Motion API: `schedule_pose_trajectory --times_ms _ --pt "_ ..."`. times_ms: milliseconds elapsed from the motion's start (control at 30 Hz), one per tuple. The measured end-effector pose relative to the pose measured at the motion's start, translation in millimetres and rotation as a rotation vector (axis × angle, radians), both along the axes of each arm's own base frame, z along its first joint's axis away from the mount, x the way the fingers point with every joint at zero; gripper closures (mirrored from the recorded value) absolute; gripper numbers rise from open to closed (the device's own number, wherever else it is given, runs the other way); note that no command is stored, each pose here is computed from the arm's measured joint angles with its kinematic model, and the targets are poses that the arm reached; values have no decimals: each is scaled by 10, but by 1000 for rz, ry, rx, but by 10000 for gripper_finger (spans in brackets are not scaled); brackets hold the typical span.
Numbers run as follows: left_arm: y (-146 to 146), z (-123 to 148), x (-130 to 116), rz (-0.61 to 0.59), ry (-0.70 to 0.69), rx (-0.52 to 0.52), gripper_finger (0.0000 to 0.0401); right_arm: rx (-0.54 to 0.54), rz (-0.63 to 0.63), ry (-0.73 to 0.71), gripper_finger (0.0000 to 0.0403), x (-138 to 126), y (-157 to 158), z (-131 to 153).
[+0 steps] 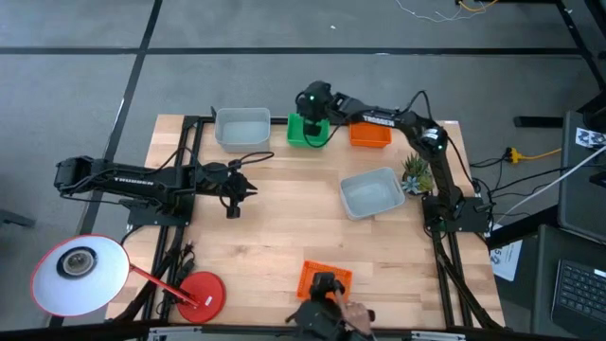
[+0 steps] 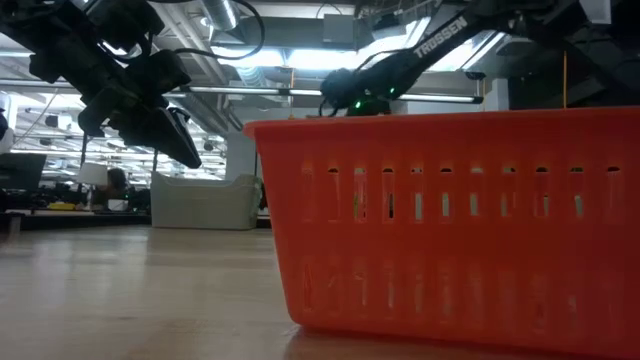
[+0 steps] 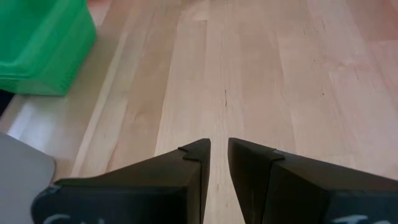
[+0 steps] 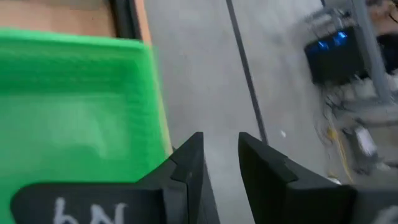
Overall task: Stack baskets by color
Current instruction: Stack the bottom green bin on top of the top green bins
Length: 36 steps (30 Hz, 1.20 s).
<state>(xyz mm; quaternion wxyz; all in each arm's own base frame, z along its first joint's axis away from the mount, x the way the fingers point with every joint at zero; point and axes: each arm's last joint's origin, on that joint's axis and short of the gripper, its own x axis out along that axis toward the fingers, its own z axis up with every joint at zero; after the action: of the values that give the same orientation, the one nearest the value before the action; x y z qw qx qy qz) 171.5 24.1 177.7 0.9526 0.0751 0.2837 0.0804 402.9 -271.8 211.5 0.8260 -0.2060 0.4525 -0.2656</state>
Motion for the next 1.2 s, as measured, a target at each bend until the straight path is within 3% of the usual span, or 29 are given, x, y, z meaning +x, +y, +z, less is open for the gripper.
schedule_pose_trajectory --times_ms 167,367,467,633,800,967,1200 --pt "-1 0 -1 2 0 -4 351 -39 -51 40 302 46 -20 -157" --pt "-1 0 -1 2 -1 -4 351 -44 -58 21 302 82 4 -23" --pt "-1 0 -1 2 -1 -4 351 87 20 -4 302 109 133 172" --pt "0 0 -1 3 -1 -4 351 576 321 -7 302 84 472 305" --pt "-1 0 -1 3 -1 -5 351 719 330 89 302 5 602 86" --pt "-1 0 -1 3 -1 -5 351 724 288 125 302 -14 663 -128" --pt "0 0 -1 3 -1 -5 351 593 131 124 302 -25 588 -278"
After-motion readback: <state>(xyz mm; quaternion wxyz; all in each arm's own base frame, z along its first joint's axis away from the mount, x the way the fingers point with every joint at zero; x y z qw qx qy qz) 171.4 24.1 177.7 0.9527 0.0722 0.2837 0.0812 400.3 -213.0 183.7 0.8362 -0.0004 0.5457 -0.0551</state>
